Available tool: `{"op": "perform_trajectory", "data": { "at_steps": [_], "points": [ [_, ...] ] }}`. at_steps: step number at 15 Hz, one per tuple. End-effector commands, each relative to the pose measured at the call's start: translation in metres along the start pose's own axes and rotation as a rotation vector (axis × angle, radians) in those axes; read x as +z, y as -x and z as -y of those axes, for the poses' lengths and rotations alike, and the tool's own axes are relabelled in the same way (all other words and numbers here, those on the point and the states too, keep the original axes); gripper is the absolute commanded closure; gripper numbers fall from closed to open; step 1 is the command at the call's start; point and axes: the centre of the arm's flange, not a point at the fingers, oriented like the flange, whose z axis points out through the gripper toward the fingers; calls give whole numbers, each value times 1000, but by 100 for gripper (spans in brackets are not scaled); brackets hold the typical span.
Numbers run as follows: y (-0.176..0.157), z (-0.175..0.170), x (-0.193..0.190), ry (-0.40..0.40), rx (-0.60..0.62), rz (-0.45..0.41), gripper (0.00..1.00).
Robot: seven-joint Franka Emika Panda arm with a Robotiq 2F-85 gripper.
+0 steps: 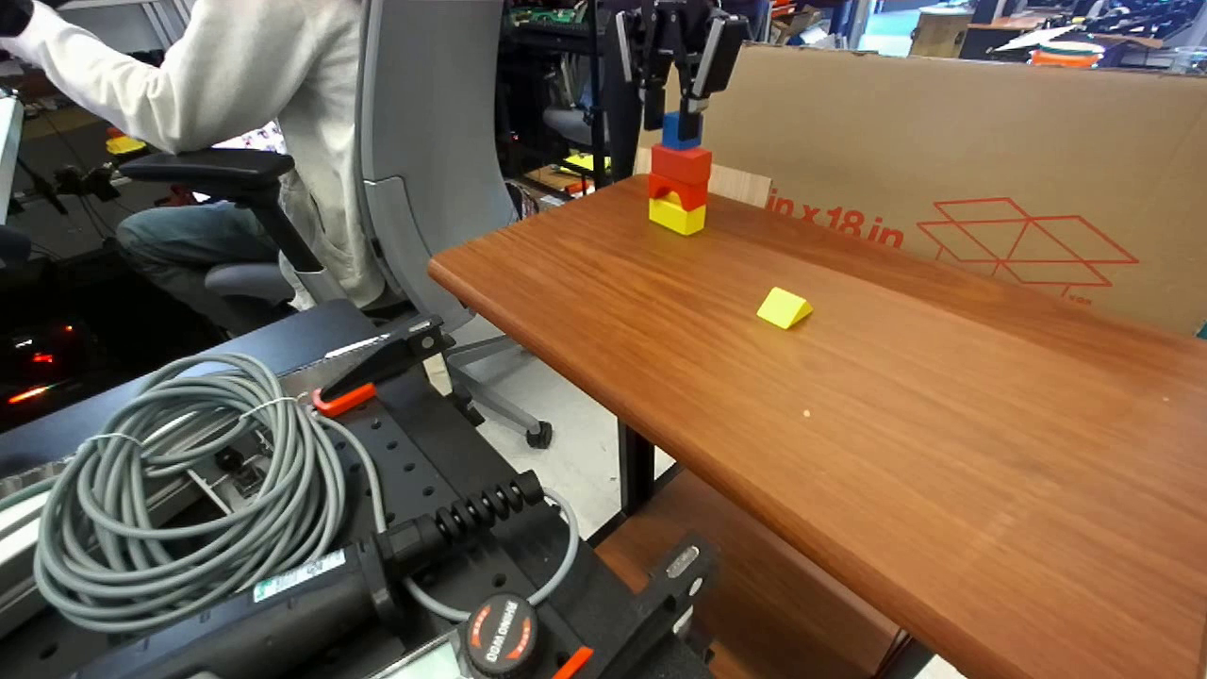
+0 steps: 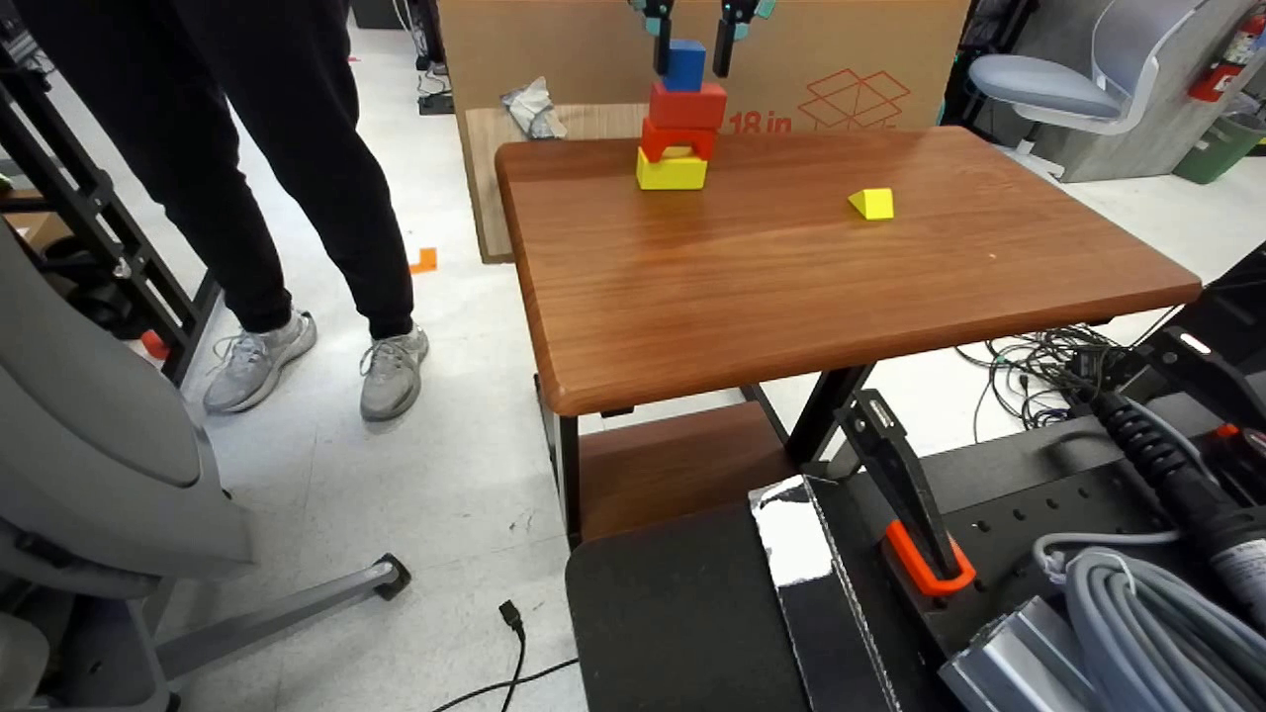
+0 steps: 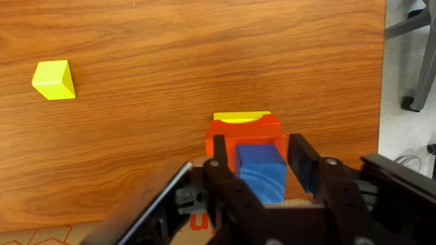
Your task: Remove the blue block from the top of the stack.
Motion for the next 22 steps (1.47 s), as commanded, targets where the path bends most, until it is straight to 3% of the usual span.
{"op": "perform_trajectory", "data": {
  "at_steps": [1, 3, 8, 14, 18, 22],
  "points": [
    [-14, 7, -2, 19, 4, 5, 80],
    [-13, 8, -7, 20, -1, 0, 92],
    [20, 7, -21, 18, -66, 14, 92],
    [79, -30, -38, 80, -81, -1, 92],
    [102, -65, -24, 115, -68, 31, 92],
    [107, -90, 10, 94, -37, 27, 92]
  ]
}}
